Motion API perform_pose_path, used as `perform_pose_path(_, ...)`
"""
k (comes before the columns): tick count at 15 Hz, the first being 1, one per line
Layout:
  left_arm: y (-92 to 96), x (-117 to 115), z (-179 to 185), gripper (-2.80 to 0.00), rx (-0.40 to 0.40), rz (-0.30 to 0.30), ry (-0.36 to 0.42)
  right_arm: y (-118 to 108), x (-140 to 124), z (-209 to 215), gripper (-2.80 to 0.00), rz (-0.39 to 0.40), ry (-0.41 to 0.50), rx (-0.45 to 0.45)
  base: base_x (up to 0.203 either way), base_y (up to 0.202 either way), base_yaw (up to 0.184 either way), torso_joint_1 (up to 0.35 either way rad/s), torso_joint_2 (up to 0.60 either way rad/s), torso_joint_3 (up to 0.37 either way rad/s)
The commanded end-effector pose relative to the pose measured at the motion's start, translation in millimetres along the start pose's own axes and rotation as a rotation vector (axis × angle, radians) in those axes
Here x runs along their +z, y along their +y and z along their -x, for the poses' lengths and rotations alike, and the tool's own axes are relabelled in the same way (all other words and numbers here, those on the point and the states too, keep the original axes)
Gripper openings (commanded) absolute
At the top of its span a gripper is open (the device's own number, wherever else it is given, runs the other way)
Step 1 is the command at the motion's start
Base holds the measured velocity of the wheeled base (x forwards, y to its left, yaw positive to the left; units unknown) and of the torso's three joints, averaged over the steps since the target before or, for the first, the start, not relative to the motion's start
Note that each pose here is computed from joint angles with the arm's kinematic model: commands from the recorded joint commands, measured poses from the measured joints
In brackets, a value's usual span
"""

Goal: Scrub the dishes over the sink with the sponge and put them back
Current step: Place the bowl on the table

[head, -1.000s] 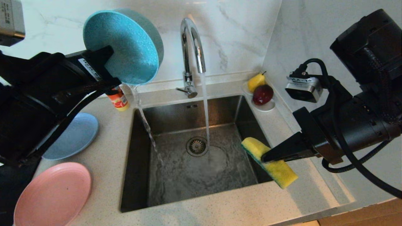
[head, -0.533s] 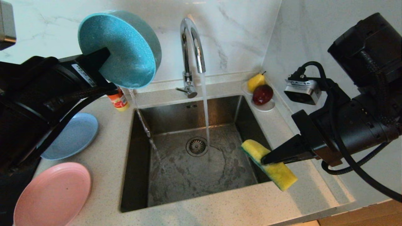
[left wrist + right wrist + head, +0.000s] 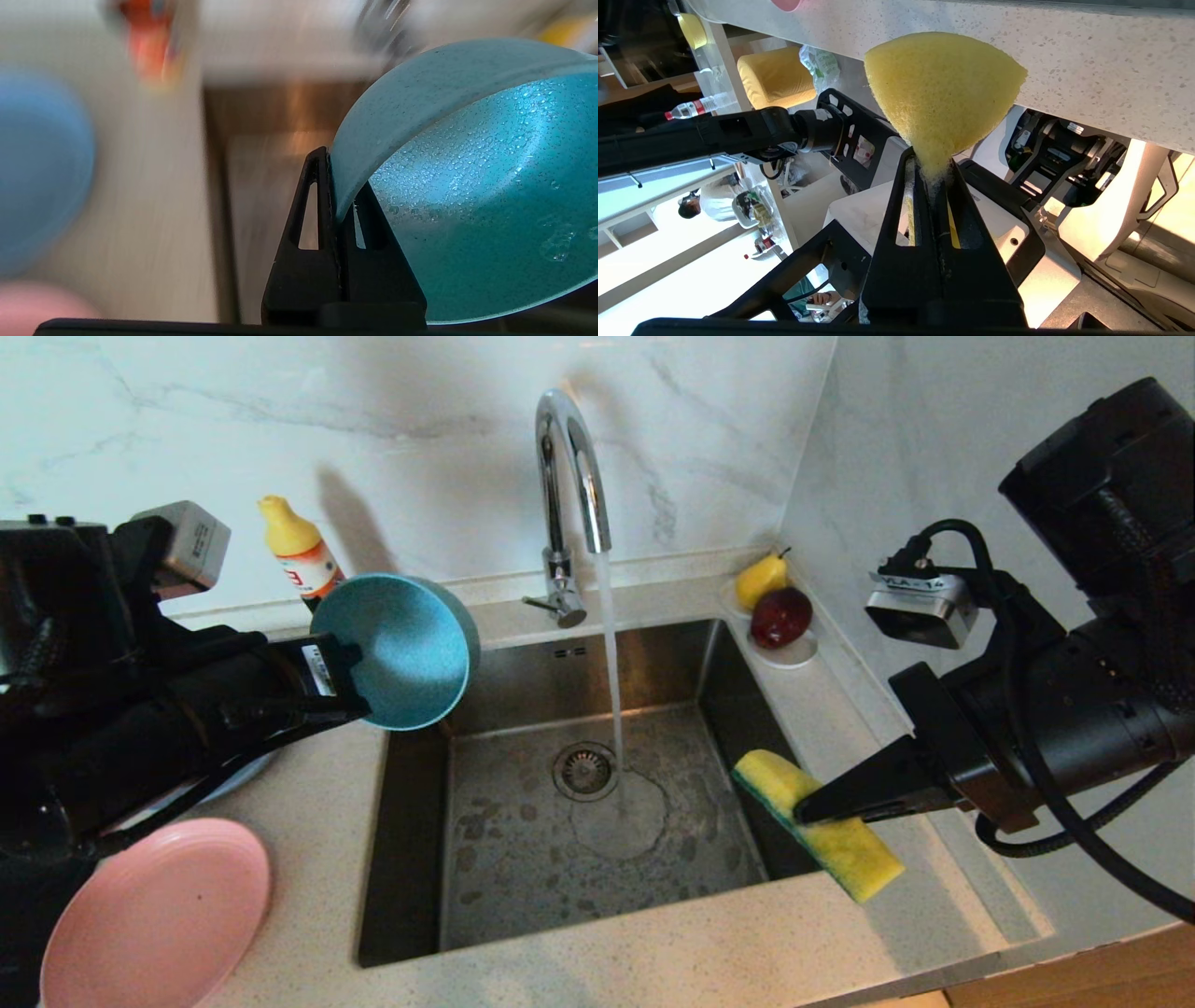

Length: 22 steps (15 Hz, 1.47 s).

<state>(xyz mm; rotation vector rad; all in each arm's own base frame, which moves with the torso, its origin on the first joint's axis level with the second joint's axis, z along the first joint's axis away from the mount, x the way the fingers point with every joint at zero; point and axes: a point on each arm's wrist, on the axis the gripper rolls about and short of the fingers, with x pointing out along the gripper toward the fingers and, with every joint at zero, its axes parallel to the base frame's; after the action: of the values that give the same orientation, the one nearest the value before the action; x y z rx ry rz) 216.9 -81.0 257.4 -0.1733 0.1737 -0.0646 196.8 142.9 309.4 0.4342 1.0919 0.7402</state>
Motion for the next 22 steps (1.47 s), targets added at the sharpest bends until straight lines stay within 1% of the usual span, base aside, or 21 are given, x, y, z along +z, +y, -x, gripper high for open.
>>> perform_pose_path(1, 11.5, 5.5, 4.9, -2.8, 0.117, 0.062, 0.238, -1.2, -0.6, 1.2, -2.8, -0.008, 0.001, -0.002, 0.0, 0.0, 0.0, 0.0, 0.0, 0.0)
perform_pose_path(2, 17.2, 13.2, 10.1, -2.8, 0.156, 0.096, 0.287, -1.4, -1.0, 1.4, -2.8, -0.009, 0.003, -0.003, 0.0, 0.0, 0.0, 0.0, 0.0, 0.0)
perform_pose_path(3, 26.0, 22.7, 15.2, -2.8, 0.199, 0.132, 0.31, -1.7, -1.0, 1.1, -2.8, -0.01, 0.003, -0.005, 0.0, 0.0, 0.0, 0.0, 0.0, 0.0)
perform_pose_path(5, 46.7, 41.1, 22.9, -2.8, 0.273, 0.224, 0.3, -3.9, -1.5, -1.5, -2.8, -0.016, 0.012, -0.011, 0.0, 0.0, 0.0, 0.0, 0.0, 0.0)
perform_pose_path(7, 71.8, 52.0, 29.7, -2.8, 0.36, 0.304, 0.29, -8.4, 0.3, -2.8, -2.8, -0.031, 0.012, -0.023, 0.0, 0.0, 0.0, 0.0, 0.0, 0.0)
perform_pose_path(10, 113.3, 61.8, 43.3, -2.8, 0.49, 0.43, 0.246, -13.3, 4.0, -8.0, -2.8, -0.047, 0.019, -0.037, 0.0, 0.0, 0.0, 0.0, 0.0, 0.0)
perform_pose_path(12, 138.4, 65.2, 55.4, -2.8, 0.58, 0.495, 0.22, -14.2, 5.8, -9.9, -2.8, -0.049, 0.021, -0.039, 0.0, 0.0, 0.0, 0.0, 0.0, 0.0)
perform_pose_path(14, 161.4, 65.8, 68.1, -2.8, 0.667, 0.544, 0.199, -15.6, 8.6, -13.4, -2.8, -0.052, 0.021, -0.042, 0.0, 0.0, 0.0, 0.0, 0.0, 0.0)
perform_pose_path(17, 196.4, 60.2, 84.6, -2.8, 0.755, 0.622, 0.192, -18.8, 11.2, -19.0, -2.8, -0.037, -0.009, -0.027, 0.0, 0.0, 0.0, 0.0, 0.0, 0.0)
perform_pose_path(22, 273.3, 29.8, 91.9, -2.8, 0.887, 0.797, 0.271, -22.7, 14.6, -21.5, -2.8, -0.046, -0.014, -0.033, 0.0, 0.0, 0.0, 0.0, 0.0, 0.0)
